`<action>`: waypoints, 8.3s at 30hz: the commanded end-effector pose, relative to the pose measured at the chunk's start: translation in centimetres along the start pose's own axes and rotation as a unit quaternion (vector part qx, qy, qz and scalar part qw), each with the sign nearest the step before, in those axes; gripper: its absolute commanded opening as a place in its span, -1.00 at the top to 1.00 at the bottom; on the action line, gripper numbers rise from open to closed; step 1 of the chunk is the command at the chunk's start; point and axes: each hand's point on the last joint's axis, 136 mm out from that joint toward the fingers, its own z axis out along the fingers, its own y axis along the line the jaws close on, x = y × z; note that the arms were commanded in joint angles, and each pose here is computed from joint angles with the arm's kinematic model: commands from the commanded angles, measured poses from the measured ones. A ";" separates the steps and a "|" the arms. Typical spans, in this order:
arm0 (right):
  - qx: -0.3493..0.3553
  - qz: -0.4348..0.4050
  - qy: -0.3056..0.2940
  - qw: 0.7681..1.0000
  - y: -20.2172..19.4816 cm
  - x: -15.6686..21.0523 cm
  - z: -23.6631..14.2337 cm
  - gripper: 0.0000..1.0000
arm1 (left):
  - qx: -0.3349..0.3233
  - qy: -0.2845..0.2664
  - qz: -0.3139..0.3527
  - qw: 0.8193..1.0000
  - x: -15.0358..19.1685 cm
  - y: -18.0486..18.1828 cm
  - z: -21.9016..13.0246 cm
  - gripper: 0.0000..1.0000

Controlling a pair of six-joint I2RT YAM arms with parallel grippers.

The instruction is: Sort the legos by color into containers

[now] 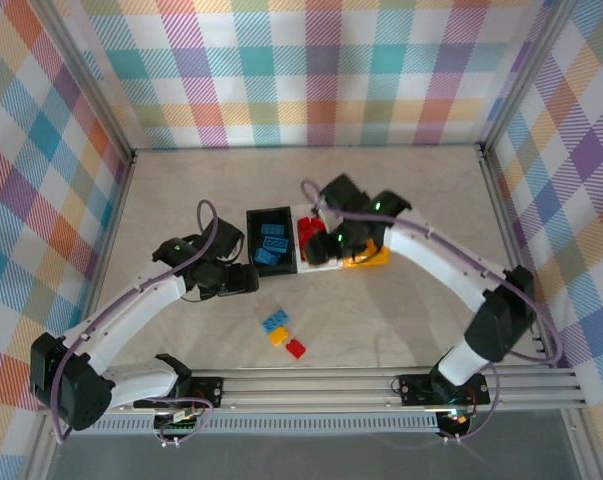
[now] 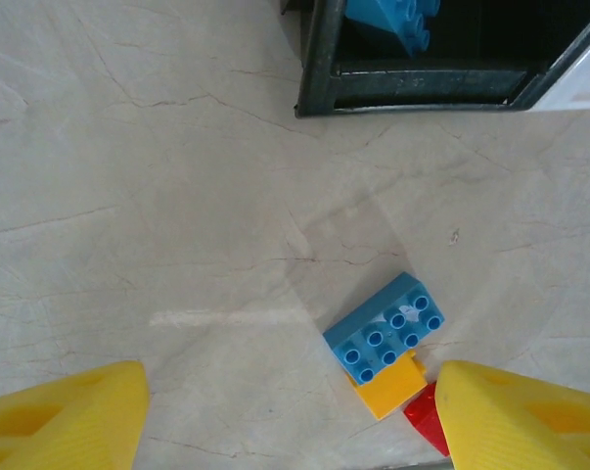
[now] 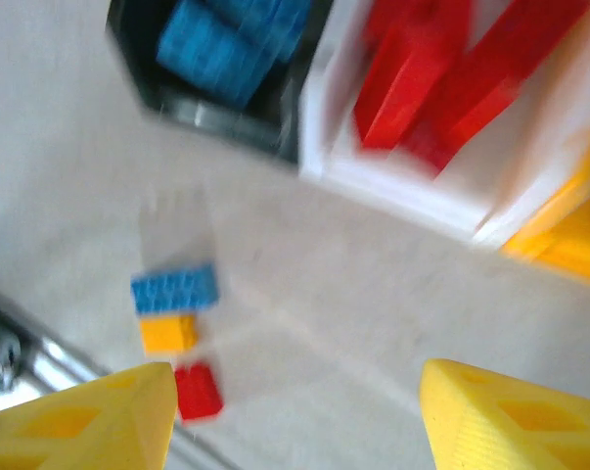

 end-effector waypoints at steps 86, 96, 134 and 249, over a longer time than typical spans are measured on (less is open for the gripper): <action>0.005 0.112 -0.017 0.994 -6.1 -1.8 -0.7 -0.43 | -0.047 0.159 0.043 0.985 7.3 -7.7 11.8 -0.78; -0.013 0.121 -0.035 0.992 -5.3 -0.9 -2.7 -0.44 | -0.084 0.172 0.066 0.979 7.7 -6.5 13.8 -0.28; -0.009 0.156 -0.055 0.986 -3.8 3.2 -4.9 -0.43 | -0.068 0.052 0.096 0.992 -9.6 -7.3 4.1 0.25; 0.117 0.083 -0.111 0.983 -15.8 -11.7 0.1 -0.61 | -0.095 -0.145 -0.088 0.981 -12.1 7.7 -4.6 -1.00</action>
